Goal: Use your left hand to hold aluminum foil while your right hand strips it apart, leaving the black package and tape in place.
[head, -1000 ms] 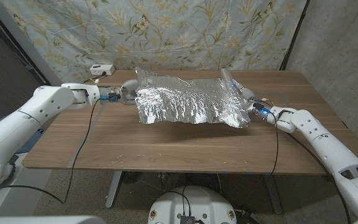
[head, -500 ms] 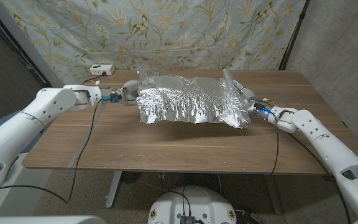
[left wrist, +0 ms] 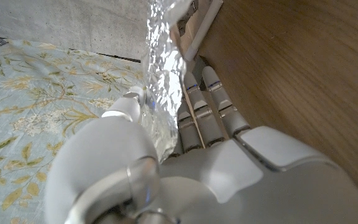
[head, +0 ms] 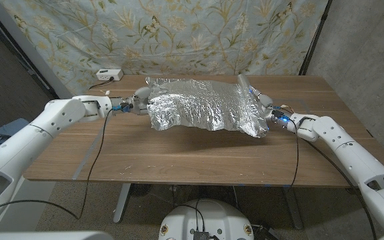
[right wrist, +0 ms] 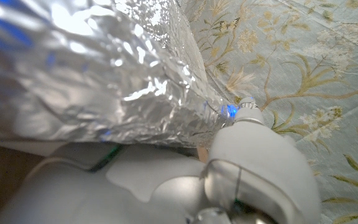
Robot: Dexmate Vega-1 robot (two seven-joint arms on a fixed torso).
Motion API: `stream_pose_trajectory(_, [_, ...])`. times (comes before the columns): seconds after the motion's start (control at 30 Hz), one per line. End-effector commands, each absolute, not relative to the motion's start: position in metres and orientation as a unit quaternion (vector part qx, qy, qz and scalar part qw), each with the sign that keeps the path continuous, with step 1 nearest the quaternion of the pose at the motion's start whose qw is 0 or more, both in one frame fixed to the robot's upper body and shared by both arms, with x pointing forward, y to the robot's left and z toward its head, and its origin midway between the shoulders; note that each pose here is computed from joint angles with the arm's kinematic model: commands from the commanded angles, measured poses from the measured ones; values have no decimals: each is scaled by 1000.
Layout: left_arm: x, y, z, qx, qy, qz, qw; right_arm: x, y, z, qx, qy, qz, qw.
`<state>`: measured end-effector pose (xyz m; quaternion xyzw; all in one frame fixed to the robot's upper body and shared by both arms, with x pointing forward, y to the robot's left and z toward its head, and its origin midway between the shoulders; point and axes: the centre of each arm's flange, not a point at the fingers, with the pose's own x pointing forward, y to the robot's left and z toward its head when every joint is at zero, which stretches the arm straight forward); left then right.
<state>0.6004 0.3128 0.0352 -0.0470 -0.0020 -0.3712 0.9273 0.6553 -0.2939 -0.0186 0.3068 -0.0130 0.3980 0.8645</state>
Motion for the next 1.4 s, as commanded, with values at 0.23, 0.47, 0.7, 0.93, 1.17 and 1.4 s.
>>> stream_pose_trajectory(0.23, [607, 301, 16, -141, -7, -402, 905, 663, -282, -16, 296, -5, 406, 864])
stream_pose_trajectory(0.47, [605, 302, 14, -146, -12, -403, 903, 665, -276, -13, 292, -3, 411, 864])
stream_pose_trajectory(0.7, [601, 305, 9, -157, -11, -396, 904, 666, -273, -13, 287, 2, 414, 864])
stream_pose_trajectory(0.93, [598, 308, 6, -167, -13, -393, 904, 672, -269, -11, 282, 9, 418, 864])
stream_pose_trajectory(1.17, [594, 313, 4, -172, -14, -389, 905, 681, -263, -5, 278, 14, 423, 863])
stream_pose_trajectory(1.4, [583, 328, 1, -168, -9, -375, 912, 689, -256, 5, 271, 15, 427, 862])
